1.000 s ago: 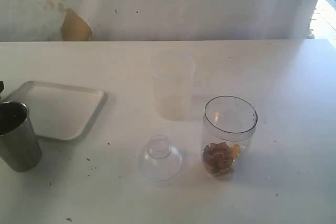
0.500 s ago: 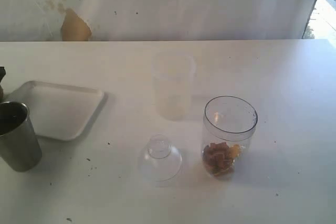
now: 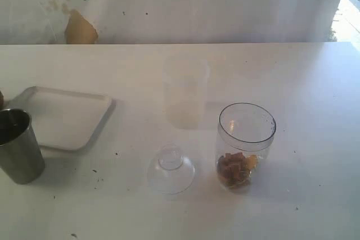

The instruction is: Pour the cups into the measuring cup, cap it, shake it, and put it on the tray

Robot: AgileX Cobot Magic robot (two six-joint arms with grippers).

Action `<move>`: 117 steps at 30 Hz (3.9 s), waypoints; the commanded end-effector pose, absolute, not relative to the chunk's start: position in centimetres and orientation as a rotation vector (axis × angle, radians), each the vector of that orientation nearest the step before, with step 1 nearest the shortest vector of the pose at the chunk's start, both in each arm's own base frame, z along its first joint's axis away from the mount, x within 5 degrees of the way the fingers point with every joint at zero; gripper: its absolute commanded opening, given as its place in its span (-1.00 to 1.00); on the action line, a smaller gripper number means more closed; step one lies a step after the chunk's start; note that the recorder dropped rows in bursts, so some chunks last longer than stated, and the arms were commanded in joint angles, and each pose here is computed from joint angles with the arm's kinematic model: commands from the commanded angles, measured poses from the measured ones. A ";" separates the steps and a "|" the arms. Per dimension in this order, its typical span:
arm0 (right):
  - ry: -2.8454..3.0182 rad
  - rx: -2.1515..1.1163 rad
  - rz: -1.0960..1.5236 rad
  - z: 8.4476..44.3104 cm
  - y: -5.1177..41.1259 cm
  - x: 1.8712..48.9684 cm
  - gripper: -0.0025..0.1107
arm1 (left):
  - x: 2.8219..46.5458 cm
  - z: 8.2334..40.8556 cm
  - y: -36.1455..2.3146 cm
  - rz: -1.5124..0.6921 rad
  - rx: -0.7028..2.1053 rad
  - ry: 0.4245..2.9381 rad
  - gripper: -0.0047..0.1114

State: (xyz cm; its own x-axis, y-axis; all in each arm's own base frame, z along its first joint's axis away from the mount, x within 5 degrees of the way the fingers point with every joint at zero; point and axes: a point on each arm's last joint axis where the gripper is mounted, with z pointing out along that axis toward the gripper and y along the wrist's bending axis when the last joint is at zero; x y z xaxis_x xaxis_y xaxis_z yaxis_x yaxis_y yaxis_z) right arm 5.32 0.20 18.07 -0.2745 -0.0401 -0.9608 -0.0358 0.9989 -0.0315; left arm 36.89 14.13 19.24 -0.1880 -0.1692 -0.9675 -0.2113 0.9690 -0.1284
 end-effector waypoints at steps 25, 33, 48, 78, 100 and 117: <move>1.833 -0.053 -0.004 18.2 0.2 5.3 -0.96 | 42.5 14.7 17.0 -0.082 -0.430 2.559 -0.92; 1.833 -0.053 -0.004 18.2 0.2 5.3 -0.96 | 43.1 14.2 16.8 -0.117 -0.381 2.554 -0.92; 1.833 -0.053 -0.004 18.2 0.2 5.3 -0.96 | 44.2 12.8 12.5 -0.175 -0.134 2.636 -0.92; 1.833 -0.053 -0.004 18.2 0.2 5.3 -0.96 | 41.6 10.5 7.6 -0.489 -0.007 2.788 -0.92; 1.833 -0.053 -0.004 18.2 0.2 5.3 -0.96 | 39.7 19.2 6.9 -0.408 0.026 2.588 -0.92; 1.833 -0.053 -0.004 18.2 0.2 5.3 -0.96 | 36.3 29.2 7.7 -0.098 -0.024 2.404 -0.92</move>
State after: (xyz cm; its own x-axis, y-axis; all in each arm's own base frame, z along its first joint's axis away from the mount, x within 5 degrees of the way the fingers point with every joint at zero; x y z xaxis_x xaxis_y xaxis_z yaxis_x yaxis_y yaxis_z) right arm 5.32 0.20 18.07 -0.2745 -0.0401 -0.9608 -0.0358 0.9989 -0.0315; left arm 36.95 7.28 27.52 -0.7793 -0.0448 -0.6250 0.0552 0.9887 -0.1397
